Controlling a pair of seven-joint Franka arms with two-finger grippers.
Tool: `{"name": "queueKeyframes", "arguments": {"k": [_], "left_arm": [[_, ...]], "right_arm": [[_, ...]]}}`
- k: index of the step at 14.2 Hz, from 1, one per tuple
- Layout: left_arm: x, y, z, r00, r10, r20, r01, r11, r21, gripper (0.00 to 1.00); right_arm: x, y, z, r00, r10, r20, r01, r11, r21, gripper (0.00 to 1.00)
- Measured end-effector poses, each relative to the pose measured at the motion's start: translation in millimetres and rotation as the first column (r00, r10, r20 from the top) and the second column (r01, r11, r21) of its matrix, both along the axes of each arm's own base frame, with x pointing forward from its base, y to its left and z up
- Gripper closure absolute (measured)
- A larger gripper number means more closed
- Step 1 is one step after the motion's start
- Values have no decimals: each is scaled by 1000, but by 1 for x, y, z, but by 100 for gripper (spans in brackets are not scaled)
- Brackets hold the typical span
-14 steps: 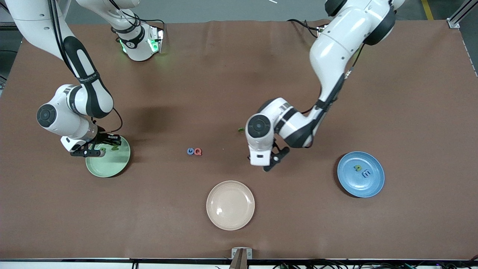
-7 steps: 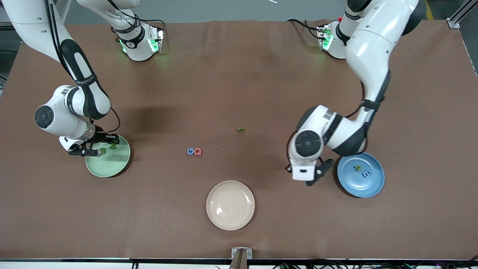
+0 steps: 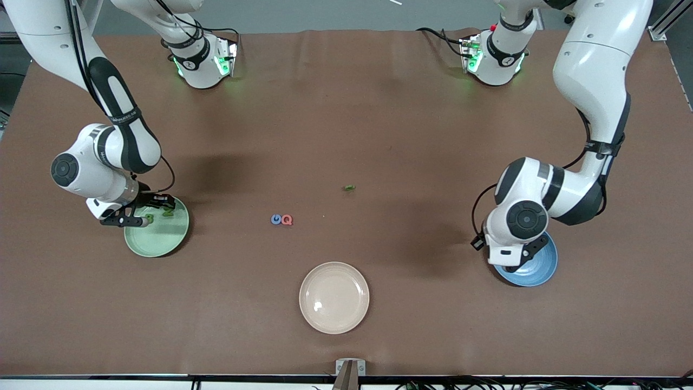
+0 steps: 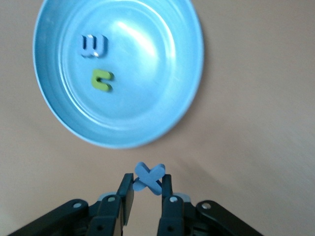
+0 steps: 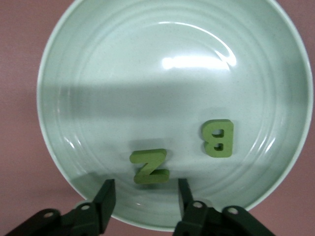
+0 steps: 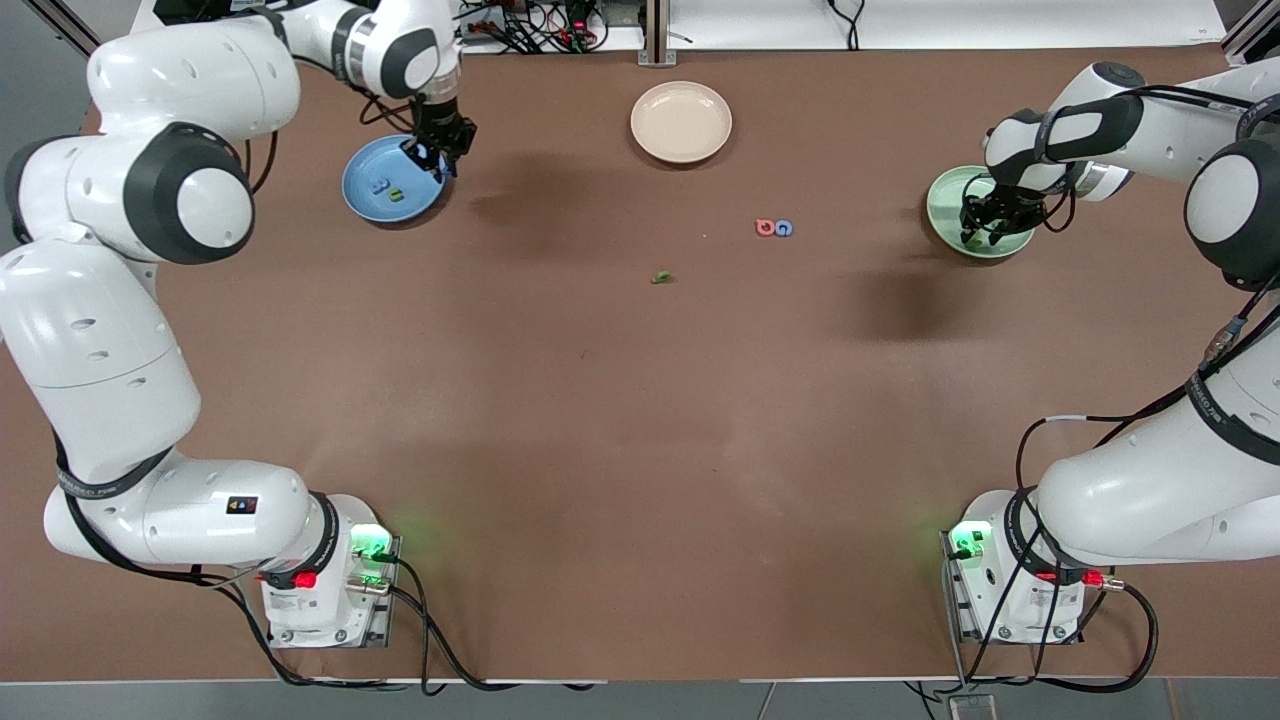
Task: Sort upper and lower case letters into plates
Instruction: 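Release the x with the left gripper while the right gripper releases the Z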
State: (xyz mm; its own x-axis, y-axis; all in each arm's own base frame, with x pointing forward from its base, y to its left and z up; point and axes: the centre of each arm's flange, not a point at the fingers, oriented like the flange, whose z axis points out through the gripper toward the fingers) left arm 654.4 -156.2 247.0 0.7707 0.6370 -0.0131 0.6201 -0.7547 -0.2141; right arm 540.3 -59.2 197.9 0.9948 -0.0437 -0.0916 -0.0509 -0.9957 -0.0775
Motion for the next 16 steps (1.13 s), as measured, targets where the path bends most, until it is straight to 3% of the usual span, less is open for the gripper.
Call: {"name": "queueKeyframes", "arguments": {"k": [3,8,11,12,14,16], "left_arm": [[2,39,-20,999,-12,43,13,999,-30,73],[10,99,-24,996,-47,72,51,997,-62,73],[11,100,-25,994,-48,96,55,996,-72,73],[11,98,-25,994,-51,99,59,995,-75,70],[11,87,-22,993,-47,107,57,993,-100,51],[9,58,-12,994,-18,111,36,986,-164,30]], "right_arm": [[12,26,20,999,39,-20,-39,999,17,5],[38,130,86,993,-80,-86,81,997,5,1],[42,195,107,972,-223,-71,222,975,-23,2],[41,217,111,953,-294,-68,292,956,-35,1],[41,259,110,881,-468,-65,464,883,-67,1],[45,294,99,761,-645,-61,638,763,-105,2]]}}
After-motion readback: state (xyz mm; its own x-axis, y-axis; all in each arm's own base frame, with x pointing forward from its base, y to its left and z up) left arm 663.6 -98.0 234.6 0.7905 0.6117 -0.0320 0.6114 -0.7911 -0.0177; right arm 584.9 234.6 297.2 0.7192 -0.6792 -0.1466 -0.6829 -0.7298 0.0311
